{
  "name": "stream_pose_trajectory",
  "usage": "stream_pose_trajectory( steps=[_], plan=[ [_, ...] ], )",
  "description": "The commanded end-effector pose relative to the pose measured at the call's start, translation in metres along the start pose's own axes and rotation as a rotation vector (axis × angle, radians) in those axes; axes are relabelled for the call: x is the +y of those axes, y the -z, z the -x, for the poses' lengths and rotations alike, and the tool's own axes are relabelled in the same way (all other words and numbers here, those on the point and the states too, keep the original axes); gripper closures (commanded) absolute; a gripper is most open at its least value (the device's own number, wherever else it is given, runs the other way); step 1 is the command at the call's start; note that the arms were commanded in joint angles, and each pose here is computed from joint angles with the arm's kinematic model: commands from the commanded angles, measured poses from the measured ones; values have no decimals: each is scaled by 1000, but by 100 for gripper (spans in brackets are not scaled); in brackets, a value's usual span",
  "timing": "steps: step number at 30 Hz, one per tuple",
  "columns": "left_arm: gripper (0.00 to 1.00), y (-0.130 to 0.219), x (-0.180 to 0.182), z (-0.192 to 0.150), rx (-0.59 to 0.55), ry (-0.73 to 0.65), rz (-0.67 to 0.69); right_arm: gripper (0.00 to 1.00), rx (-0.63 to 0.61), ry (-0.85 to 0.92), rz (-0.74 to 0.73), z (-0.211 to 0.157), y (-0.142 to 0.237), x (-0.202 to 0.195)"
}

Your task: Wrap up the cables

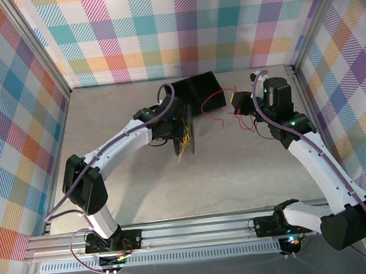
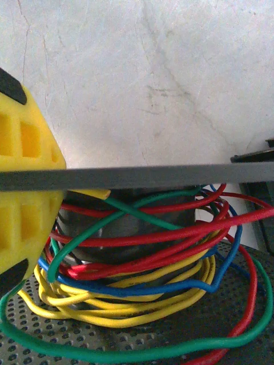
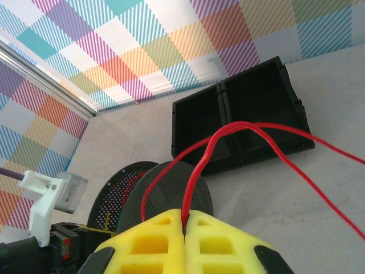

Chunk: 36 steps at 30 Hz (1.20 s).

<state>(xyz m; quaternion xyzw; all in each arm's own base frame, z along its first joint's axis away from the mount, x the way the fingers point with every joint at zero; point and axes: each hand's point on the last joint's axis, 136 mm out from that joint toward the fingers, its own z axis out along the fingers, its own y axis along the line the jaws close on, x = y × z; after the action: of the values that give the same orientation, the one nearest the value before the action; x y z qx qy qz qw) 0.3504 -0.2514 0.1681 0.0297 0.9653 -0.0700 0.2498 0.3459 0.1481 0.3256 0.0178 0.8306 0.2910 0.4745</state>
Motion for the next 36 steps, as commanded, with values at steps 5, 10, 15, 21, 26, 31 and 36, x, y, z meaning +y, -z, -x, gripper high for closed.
stream_pose_trajectory(
  steps=[5,10,15,21,26,31,36],
  plan=[
    [84,6,-12,9,-22,-37,-19,100,10,-59,1,-4,-4,-3],
    [77,16,-18,12,-32,-23,-60,100,34,-137,52,-8,-5,5],
    [72,27,-19,15,-54,-7,-85,100,71,-270,129,-15,-9,16],
    [68,31,-19,15,-71,16,-104,100,115,-433,193,-29,-15,22],
    [63,36,-17,17,-96,31,-123,100,115,-516,197,-32,-18,20],
    [59,44,-8,20,-130,73,-151,100,111,-610,166,-34,-22,15],
    [49,62,-5,26,-194,100,-207,100,97,-718,137,-36,-30,10]
  ],
)
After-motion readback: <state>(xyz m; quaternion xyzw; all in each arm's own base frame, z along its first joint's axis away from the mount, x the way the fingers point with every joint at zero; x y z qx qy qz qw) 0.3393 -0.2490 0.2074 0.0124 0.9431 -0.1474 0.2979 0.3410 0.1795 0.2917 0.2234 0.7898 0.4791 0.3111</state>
